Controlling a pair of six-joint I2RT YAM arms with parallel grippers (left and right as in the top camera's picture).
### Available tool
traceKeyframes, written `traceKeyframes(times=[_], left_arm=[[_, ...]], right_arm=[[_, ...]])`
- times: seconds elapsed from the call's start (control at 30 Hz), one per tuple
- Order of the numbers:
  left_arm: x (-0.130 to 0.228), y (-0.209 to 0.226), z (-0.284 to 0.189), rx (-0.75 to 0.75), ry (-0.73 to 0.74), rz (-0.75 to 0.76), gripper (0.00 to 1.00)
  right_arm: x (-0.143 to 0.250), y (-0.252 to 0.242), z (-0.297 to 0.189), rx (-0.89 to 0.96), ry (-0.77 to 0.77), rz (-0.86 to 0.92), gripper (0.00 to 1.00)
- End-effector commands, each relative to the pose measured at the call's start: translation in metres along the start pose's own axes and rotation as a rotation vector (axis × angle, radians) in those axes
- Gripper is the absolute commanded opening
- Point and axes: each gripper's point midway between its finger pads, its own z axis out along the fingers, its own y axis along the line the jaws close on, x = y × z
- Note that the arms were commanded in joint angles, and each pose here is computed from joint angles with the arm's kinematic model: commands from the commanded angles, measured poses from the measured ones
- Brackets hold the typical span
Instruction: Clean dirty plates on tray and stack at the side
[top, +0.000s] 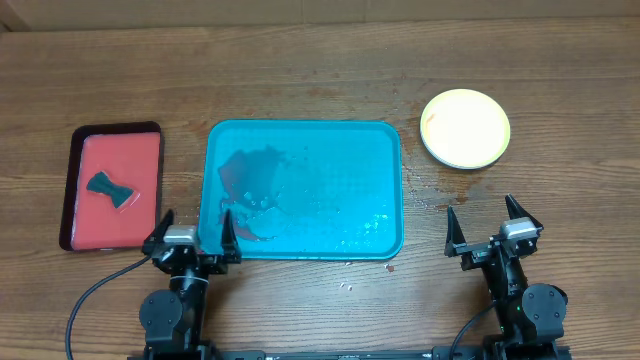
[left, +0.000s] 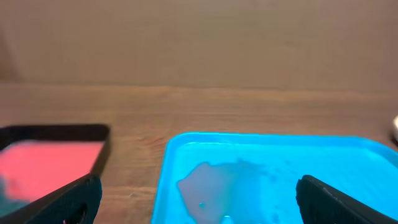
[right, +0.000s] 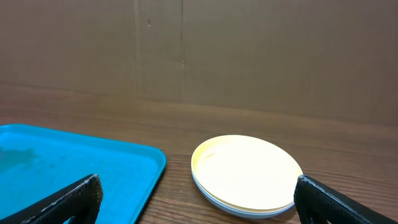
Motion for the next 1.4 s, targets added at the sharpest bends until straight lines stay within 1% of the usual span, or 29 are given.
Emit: traceKeyframes(times=[0.0, 0.17, 0.6, 0.7, 0.8, 0.9, 1.1, 1.27, 1.37], left_arm=[[-0.002, 0.02, -0.002, -0.12, -0.02, -0.083, 1.0], [-0.001, 0.018, -0.002, -0.109, -0.015, -0.055, 1.0], [-0.001, 0.013, -0.001, -0.082, -0.011, -0.052, 1.0], [0.0, 0.011, -0.001, -0.071, -0.008, 0.016, 1.0], [0.0, 0.006, -0.001, -0.052, -0.005, 0.041, 1.0], [0.001, 0.0, 0.0, -0.015, -0.003, 0.041, 1.0], [0.001, -0.004, 0.0, -0.001, -0.002, 0.042, 1.0], [0.0, 0.003, -0.001, -0.045, -0.007, -0.005, 1.0], [0.0, 0.003, -0.001, -0.044, -0.007, -0.004, 1.0]], right_arm=[[0.002, 0.0, 0.0, 0.004, -0.003, 0.006, 1.0], [0.002, 0.0, 0.0, 0.004, -0.003, 0.006, 1.0], [0.002, 0.0, 0.0, 0.004, -0.003, 0.006, 1.0], [0.002, 0.0, 0.0, 0.004, -0.003, 0.006, 1.0], [0.002, 0.0, 0.0, 0.004, -0.003, 0.006, 1.0], [0.002, 0.0, 0.0, 0.004, -0.003, 0.006, 1.0], [0.002, 0.0, 0.0, 0.004, -0.003, 0.006, 1.0], [0.002, 0.0, 0.0, 0.004, -0.003, 0.006, 1.0], [0.002, 0.0, 0.0, 0.004, -0.003, 0.006, 1.0]])
